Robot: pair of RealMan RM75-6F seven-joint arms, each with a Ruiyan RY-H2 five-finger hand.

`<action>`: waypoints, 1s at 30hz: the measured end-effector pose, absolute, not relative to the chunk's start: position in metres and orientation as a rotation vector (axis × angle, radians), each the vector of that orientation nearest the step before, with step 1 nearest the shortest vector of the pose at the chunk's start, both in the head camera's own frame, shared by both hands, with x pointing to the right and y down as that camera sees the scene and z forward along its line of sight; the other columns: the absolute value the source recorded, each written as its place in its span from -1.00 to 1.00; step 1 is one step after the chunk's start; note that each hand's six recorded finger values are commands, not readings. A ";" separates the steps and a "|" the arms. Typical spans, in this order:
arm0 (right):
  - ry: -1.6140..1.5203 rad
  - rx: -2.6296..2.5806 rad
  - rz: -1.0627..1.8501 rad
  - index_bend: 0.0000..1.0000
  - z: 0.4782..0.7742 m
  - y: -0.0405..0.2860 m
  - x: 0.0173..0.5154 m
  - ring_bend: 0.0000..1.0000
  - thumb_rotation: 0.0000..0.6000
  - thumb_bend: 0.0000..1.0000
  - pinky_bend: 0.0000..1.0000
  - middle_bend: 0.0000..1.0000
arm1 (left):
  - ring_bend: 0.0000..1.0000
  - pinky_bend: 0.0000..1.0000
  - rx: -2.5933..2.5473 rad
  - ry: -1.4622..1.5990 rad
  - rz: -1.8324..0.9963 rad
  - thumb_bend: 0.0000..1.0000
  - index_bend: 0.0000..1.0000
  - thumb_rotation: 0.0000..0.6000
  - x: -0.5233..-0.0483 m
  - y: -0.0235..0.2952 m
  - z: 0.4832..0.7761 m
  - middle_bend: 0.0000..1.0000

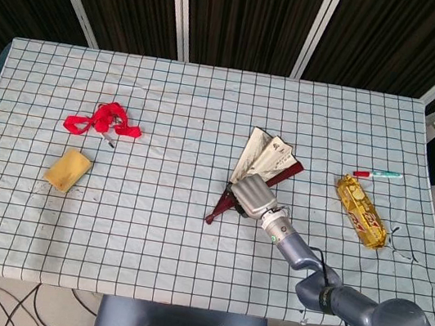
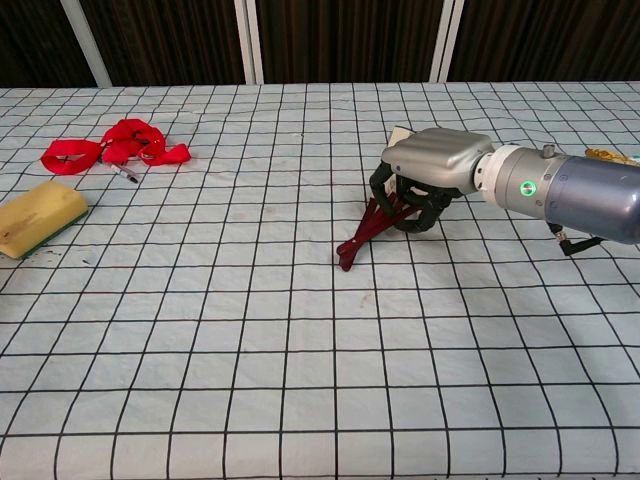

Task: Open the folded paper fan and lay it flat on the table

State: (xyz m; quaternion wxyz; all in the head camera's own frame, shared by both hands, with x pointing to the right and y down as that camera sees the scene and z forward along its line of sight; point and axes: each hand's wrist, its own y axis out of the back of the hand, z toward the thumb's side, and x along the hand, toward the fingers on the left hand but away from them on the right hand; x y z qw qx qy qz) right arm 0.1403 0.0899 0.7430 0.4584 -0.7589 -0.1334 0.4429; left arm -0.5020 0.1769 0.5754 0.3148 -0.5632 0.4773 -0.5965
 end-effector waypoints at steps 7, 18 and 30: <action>-0.329 -1.869 1.092 0.17 0.743 0.091 0.141 0.85 1.00 -0.27 0.46 0.73 | -1.00 -1.00 -1.483 1.262 -1.571 -1.00 -1.00 1.00 -0.502 0.177 0.575 -1.00; -0.335 -1.871 1.092 0.20 0.743 0.091 0.139 0.85 1.00 -0.26 0.46 0.73 | -1.00 -1.00 -1.484 1.264 -1.566 -1.00 -1.00 1.00 -0.502 0.177 0.574 -1.00; -0.345 -1.871 1.080 0.27 0.741 0.089 0.138 0.85 1.00 -0.21 0.46 0.73 | -1.00 -1.00 -1.482 1.263 -1.570 -1.00 -1.00 1.00 -0.502 0.177 0.575 -1.00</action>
